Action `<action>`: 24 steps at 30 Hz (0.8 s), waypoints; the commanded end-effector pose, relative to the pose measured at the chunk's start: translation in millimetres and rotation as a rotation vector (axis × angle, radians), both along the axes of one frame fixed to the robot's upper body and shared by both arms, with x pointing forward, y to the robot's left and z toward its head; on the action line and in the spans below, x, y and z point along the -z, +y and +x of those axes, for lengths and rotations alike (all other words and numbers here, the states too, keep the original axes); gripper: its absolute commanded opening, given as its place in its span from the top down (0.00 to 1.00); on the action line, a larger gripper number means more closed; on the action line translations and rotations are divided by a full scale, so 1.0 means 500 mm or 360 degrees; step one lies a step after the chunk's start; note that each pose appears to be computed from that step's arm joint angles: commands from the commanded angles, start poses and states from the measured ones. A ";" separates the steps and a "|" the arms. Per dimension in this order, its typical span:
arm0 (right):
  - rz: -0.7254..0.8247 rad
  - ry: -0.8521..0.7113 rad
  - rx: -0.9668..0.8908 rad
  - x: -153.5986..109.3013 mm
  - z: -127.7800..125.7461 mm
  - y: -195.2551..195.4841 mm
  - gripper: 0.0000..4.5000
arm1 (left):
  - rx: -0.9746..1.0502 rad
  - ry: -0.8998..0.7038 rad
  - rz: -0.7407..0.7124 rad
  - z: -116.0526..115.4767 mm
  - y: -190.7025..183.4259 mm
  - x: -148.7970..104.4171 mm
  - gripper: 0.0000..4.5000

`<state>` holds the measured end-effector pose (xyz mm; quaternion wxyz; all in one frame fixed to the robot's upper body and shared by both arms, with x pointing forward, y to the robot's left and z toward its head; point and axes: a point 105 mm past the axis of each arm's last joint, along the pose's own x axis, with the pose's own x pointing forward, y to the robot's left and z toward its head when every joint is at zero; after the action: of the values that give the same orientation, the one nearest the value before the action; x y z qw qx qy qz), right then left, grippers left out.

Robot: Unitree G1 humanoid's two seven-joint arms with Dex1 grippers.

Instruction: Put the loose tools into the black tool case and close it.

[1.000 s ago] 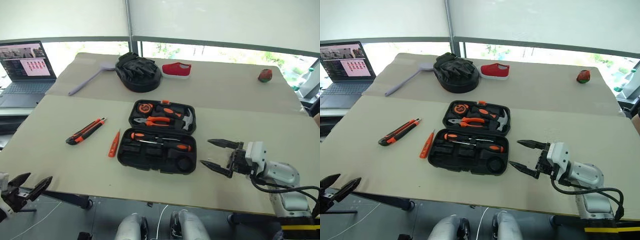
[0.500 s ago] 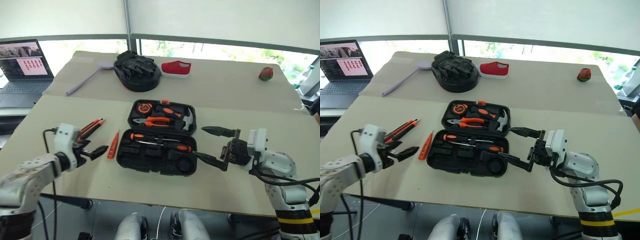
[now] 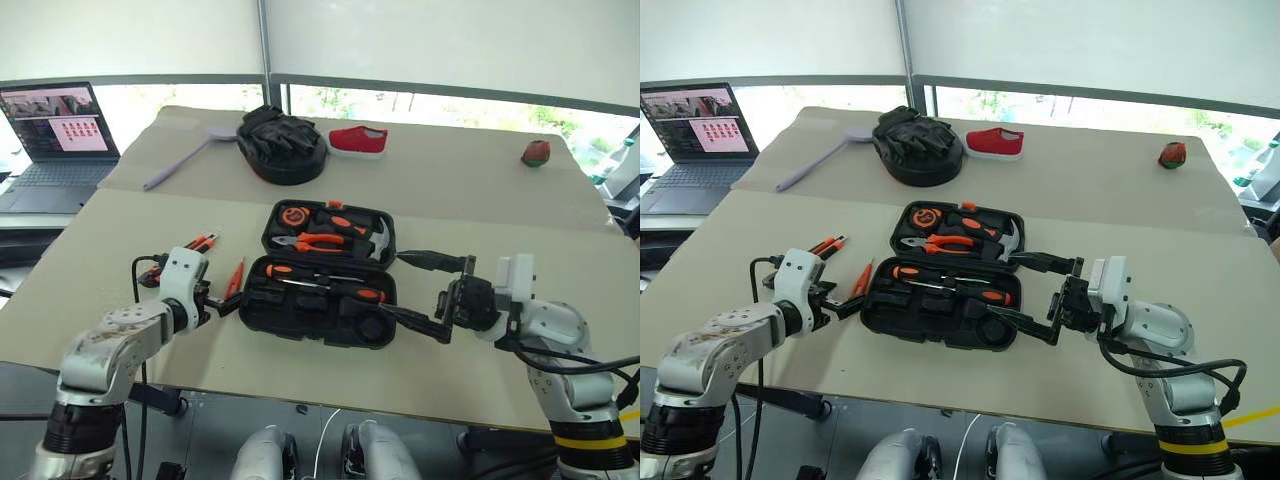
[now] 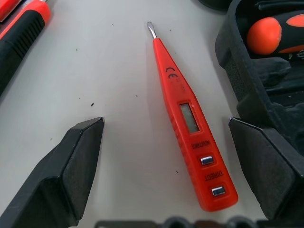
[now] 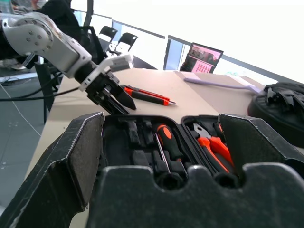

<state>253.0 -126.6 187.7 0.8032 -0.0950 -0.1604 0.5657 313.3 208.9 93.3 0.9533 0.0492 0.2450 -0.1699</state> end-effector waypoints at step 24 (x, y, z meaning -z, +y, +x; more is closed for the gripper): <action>-0.0138 -0.0098 -0.0280 -0.054 -0.027 0.042 0.00 | 0.0551 -0.0503 -0.0298 -0.026 0.043 -0.151 0.89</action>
<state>245.4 -104.0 204.5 0.7502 -0.1162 -0.1640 0.6299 306.4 256.2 136.9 0.9672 -0.0191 0.1220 -0.2219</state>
